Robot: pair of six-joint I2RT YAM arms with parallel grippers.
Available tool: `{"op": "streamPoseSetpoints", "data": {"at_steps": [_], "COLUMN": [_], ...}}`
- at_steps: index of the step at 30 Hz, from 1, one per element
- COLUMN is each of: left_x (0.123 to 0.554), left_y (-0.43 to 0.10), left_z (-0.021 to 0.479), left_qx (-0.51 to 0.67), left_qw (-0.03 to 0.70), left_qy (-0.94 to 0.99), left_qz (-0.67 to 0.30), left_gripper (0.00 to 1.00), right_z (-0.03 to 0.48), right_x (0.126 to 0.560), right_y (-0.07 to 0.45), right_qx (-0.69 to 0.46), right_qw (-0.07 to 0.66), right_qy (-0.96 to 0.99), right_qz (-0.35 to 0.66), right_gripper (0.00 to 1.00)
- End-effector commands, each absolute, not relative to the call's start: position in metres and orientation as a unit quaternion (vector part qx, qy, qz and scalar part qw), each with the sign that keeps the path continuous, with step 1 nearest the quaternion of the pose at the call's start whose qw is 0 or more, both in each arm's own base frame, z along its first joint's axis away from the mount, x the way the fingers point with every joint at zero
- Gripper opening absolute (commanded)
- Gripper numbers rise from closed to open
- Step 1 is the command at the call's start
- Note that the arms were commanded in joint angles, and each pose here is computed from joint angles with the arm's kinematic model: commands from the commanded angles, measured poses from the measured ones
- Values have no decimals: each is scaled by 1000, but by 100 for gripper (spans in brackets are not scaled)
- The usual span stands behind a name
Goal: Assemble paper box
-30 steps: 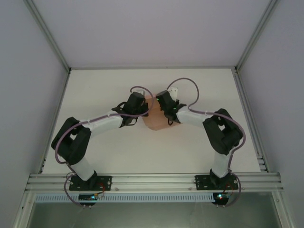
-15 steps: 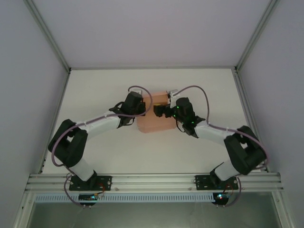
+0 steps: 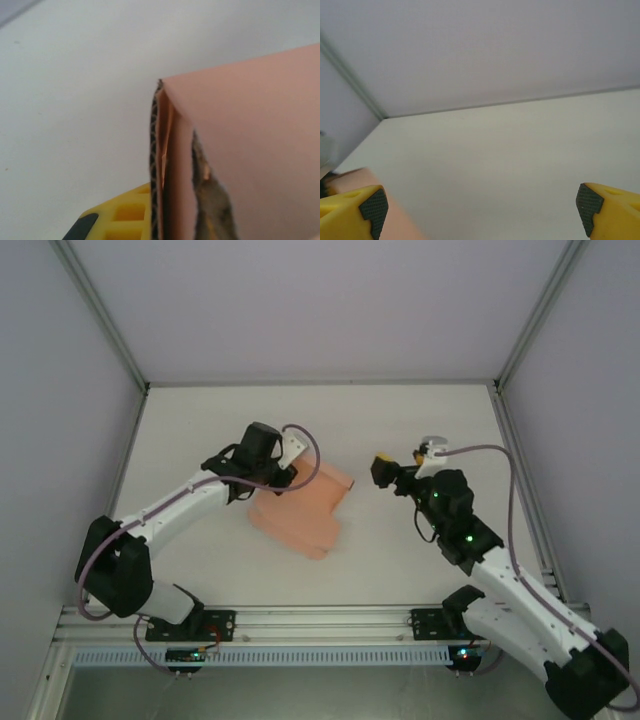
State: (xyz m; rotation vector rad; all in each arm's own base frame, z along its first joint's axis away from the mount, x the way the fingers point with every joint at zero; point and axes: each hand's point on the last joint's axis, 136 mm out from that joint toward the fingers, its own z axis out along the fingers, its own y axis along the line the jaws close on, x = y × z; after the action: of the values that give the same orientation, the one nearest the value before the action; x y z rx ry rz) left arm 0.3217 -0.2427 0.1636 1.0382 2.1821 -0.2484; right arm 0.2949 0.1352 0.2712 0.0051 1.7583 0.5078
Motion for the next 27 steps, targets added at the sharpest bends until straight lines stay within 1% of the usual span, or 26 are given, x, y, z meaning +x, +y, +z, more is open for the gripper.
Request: {"op": "streamPoseSetpoints", "data": {"at_steps": [1,2,5,8,10,14,18,20,22,25,27], "left_x": [273,268,274,279,285,308,334,345,346,341,335], "left_y": [-245,-244,-236,-230,-227,-232,-236,-235,-234,-231,-233], "left_z": [144,138,115,89,74,53,39,28,9,-18,-30], "left_qx": [523,533,532,525,525,513,494,486,490,501,508], "left_qw": [247,230,183,113,89,75,78,88,78,61,54], "left_qy": [810,809,826,843,845,849,844,828,811,788,783], "left_qz": [-100,-94,-36,13,41,95,193,264,310,354,354], "left_gripper": [0,0,0,0,0,0,0,0,0,0,0], "right_z": [219,216,205,193,185,179,170,166,162,157,155], "right_x": [281,279,276,278,279,283,284,284,284,284,283], "right_y": [103,100,95,89,87,86,82,80,78,73,71], "right_qx": [42,46,57,66,74,79,85,89,93,101,106], "right_qw": [543,537,519,497,484,473,461,458,456,451,448], "right_qy": [824,827,838,852,859,864,871,872,873,875,876], "right_qz": [158,158,161,154,151,155,148,147,147,146,148], "right_gripper": [99,99,99,99,99,99,99,99,99,99,99]}}
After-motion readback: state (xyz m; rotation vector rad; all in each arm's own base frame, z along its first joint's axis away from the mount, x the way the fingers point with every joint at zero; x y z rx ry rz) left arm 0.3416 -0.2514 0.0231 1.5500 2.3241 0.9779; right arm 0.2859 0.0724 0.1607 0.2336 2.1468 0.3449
